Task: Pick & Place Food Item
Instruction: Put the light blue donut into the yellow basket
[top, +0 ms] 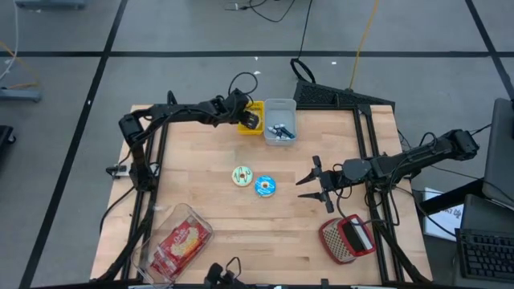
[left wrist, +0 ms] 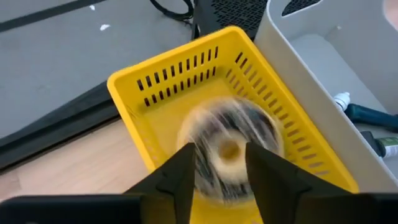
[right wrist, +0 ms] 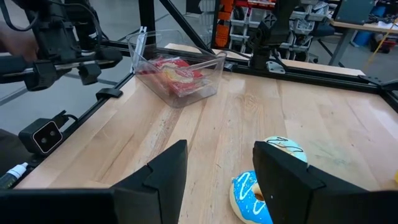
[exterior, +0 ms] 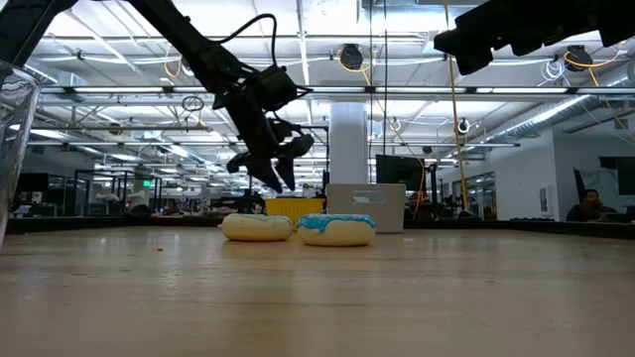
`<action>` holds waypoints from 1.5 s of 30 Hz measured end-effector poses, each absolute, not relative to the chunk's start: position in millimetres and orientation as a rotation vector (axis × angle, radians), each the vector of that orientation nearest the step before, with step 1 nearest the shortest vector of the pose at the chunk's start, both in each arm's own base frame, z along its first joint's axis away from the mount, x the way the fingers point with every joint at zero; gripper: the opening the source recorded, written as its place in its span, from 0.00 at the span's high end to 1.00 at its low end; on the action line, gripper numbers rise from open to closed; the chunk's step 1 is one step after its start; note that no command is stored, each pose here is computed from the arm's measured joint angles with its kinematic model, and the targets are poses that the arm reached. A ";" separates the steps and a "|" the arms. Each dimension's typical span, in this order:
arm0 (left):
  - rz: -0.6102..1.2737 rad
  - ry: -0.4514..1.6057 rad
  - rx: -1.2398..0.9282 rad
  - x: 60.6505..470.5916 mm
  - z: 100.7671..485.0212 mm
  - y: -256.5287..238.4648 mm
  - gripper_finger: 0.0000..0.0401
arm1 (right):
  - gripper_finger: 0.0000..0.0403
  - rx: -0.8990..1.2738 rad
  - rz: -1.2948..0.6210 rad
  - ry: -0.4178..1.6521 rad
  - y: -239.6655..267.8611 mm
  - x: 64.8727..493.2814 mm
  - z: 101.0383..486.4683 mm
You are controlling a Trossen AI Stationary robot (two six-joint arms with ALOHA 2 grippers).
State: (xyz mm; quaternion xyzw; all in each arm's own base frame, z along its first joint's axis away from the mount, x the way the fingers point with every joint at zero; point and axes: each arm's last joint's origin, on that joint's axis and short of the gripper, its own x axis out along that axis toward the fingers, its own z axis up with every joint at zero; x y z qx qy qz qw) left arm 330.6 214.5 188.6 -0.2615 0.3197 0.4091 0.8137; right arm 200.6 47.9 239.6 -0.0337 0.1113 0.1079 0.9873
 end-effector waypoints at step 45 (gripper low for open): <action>0.503 1.267 -0.377 343.9 179.1 25.6 0.42 | 0.58 -0.067 0.217 0.224 47.9 200.7 239.5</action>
